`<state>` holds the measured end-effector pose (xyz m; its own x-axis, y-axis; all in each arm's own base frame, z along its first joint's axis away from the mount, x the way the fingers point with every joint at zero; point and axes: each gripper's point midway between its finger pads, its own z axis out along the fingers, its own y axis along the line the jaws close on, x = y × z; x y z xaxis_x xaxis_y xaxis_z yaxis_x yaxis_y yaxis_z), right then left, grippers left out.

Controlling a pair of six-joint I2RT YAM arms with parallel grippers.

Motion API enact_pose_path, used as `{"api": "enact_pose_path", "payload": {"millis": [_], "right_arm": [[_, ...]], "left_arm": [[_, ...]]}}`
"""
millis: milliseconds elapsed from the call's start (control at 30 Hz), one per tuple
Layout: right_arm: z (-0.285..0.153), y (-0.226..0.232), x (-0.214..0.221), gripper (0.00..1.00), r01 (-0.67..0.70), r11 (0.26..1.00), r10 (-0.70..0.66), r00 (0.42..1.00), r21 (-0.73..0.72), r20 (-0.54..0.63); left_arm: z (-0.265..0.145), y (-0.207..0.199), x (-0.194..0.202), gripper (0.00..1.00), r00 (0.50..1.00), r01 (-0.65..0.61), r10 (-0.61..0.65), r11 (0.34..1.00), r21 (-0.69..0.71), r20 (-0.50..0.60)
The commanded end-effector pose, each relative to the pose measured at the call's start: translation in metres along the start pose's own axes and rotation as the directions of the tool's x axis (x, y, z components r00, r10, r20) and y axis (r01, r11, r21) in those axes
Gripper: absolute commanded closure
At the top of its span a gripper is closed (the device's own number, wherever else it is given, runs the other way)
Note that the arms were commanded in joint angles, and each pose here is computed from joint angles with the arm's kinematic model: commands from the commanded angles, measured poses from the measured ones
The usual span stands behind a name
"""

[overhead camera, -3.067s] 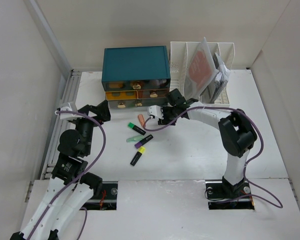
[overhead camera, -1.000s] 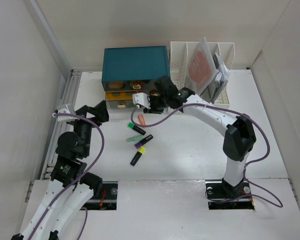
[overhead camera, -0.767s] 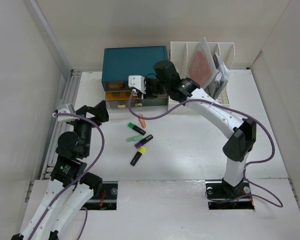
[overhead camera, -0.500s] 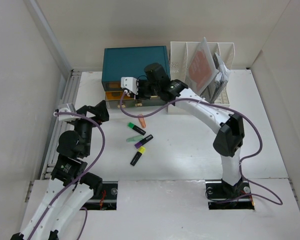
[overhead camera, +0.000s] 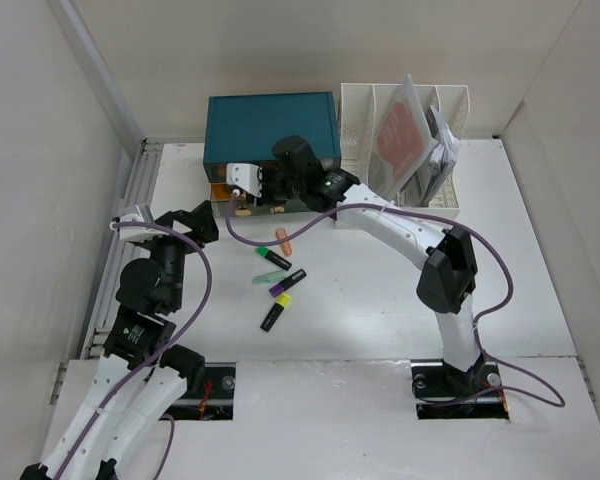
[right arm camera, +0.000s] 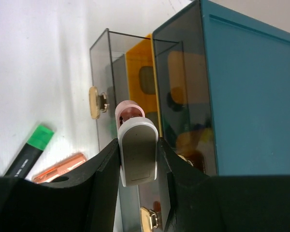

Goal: Organize the desk

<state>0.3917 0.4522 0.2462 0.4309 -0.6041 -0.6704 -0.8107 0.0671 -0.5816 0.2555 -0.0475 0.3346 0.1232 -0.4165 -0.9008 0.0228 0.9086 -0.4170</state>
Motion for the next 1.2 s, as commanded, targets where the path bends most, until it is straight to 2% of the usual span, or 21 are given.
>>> {"api": "enact_pose_path", "payload": {"millis": [0,433,533,667,833,900,967,1000,1033,1100,1167], "right_arm": [[0.001,-0.028,-0.018,0.97,0.019,0.994,-0.023,0.999,0.103,0.046],[0.031,-0.036,-0.002,0.94,0.028,0.980,-0.026,1.000,0.199,-0.014],[0.031,-0.035,-0.009,0.82,0.032,0.979,-0.032,0.999,0.200,-0.003],[0.034,-0.029,-0.003,0.55,0.031,0.982,-0.028,0.999,0.187,-0.015],[0.024,-0.025,-0.018,0.46,0.032,0.978,-0.030,0.999,0.206,-0.012],[0.021,-0.024,-0.025,0.46,0.036,0.977,-0.035,0.999,0.211,-0.006],[0.018,-0.026,-0.028,0.57,0.015,0.976,-0.016,1.000,0.218,0.004],[0.012,-0.029,-0.033,0.69,0.004,0.974,-0.008,1.000,0.227,0.016],[0.007,-0.028,-0.039,0.87,-0.006,0.977,-0.001,0.999,0.214,0.032],[0.004,-0.020,-0.044,0.97,-0.014,0.986,0.005,0.998,0.169,0.055],[0.003,0.001,-0.058,1.00,-0.009,0.999,0.003,0.992,0.048,0.128]], "left_arm": [[0.000,-0.001,-0.012,0.14,0.999,0.005,-0.005,1.000,0.001,0.041],[0.002,0.000,-0.010,0.14,0.999,0.001,-0.001,1.000,-0.011,0.037],[0.002,0.000,-0.010,0.14,0.999,0.001,-0.001,1.000,-0.011,0.037],[0.002,0.000,-0.010,0.14,0.999,0.001,-0.001,1.000,-0.011,0.037],[0.002,0.000,-0.010,0.14,0.999,0.001,-0.001,1.000,-0.011,0.037],[0.002,0.000,-0.010,0.14,0.999,0.001,-0.001,1.000,-0.011,0.037],[0.002,0.001,-0.008,0.14,1.000,-0.003,0.003,1.000,-0.014,0.029],[0.002,0.001,-0.008,0.14,1.000,-0.003,0.003,1.000,-0.014,0.029],[0.000,0.002,-0.012,0.14,0.999,0.002,-0.001,1.000,-0.019,0.041],[0.000,0.002,-0.012,0.14,0.999,0.002,-0.001,1.000,-0.019,0.041],[-0.001,0.004,-0.015,0.14,0.999,0.007,-0.006,1.000,-0.025,0.052]]}}
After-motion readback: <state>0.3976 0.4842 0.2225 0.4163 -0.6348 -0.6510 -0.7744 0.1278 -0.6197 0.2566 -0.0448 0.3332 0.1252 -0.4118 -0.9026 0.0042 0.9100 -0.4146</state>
